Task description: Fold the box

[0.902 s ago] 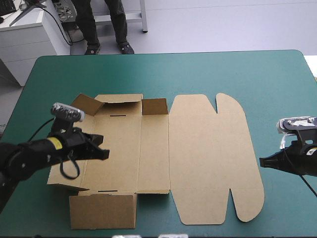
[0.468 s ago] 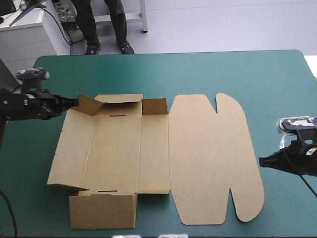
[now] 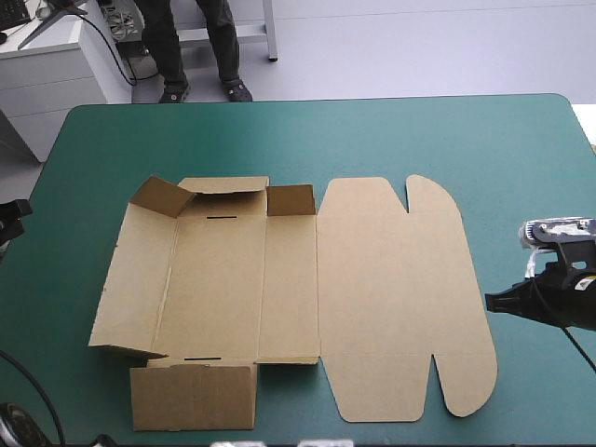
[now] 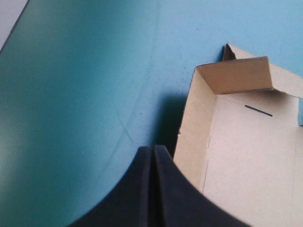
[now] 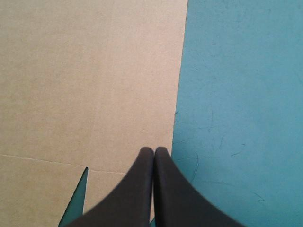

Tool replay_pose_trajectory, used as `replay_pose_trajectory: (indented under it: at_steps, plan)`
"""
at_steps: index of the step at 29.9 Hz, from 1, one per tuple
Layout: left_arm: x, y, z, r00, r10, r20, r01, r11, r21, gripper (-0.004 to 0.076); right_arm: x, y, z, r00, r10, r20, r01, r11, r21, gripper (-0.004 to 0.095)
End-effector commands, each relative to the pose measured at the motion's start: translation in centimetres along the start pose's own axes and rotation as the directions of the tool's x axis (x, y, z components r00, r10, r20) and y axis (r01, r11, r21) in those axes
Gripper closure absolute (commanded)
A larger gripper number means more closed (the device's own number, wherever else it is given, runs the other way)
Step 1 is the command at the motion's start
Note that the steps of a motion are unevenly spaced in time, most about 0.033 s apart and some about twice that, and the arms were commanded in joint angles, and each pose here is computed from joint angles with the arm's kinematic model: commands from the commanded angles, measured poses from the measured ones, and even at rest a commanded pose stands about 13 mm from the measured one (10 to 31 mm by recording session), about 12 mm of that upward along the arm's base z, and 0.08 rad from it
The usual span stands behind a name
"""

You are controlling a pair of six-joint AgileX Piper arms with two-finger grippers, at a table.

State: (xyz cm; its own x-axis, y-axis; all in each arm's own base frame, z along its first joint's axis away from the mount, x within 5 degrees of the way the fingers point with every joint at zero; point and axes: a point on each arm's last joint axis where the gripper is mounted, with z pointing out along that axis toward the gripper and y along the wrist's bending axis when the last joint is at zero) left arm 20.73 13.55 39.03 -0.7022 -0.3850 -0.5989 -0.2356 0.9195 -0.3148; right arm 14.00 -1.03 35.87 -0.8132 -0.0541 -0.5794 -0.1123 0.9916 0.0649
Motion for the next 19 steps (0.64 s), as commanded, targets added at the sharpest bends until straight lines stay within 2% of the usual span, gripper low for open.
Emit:
replay_pose_trajectory:
  at_steps: [1, 6, 9, 11, 15, 17, 19]
  plan:
    - [-0.29, -2.08, -1.42, 0.996, 0.085, 0.039, -0.088, 0.991, 0.097, 0.0732, -0.82, 0.18, -0.66, 0.997, 0.008, 0.079, -0.007, 1.0, -0.013, 0.0927]
    - [-0.25, -2.13, -1.37, 0.991, 0.129, 0.036, -0.132, 0.987, 0.093, 0.0724, -0.81, 0.16, -0.66, 0.997, 0.007, 0.078, -0.006, 1.0, -0.011, 0.0927]
    - [-0.22, -2.08, -1.36, 0.991, 0.133, 0.033, -0.136, 0.987, 0.088, 0.0654, -0.79, 0.17, -0.66, 0.997, 0.007, 0.076, -0.006, 1.0, -0.011, 0.0927]
    - [-0.22, -2.08, -1.36, 0.988, 0.151, 0.034, -0.153, 0.984, 0.087, 0.0548, -0.81, 0.16, -0.66, 0.997, 0.007, 0.079, -0.006, 1.0, -0.01, 0.0927]
    - [-0.27, -2.17, -1.37, 0.985, 0.169, 0.042, -0.172, 0.98, 0.096, 0.0247, -0.81, 0.15, -0.66, 0.997, 0.005, 0.078, -0.004, 1.0, -0.009, 0.0927]
    - [-0.3, -2.23, -1.38, 0.985, 0.166, 0.047, -0.17, 0.98, 0.102, 0.0148, -0.81, 0.15, -0.66, 0.997, 0.005, 0.078, -0.004, 1.0, -0.009, 0.0927]
    - [-0.3, -2.23, -1.38, 0.985, 0.163, 0.047, -0.167, 0.981, 0.102, 0.0116, -0.81, 0.15, -0.66, 0.997, 0.005, 0.078, -0.004, 1.0, -0.009, 0.0927]
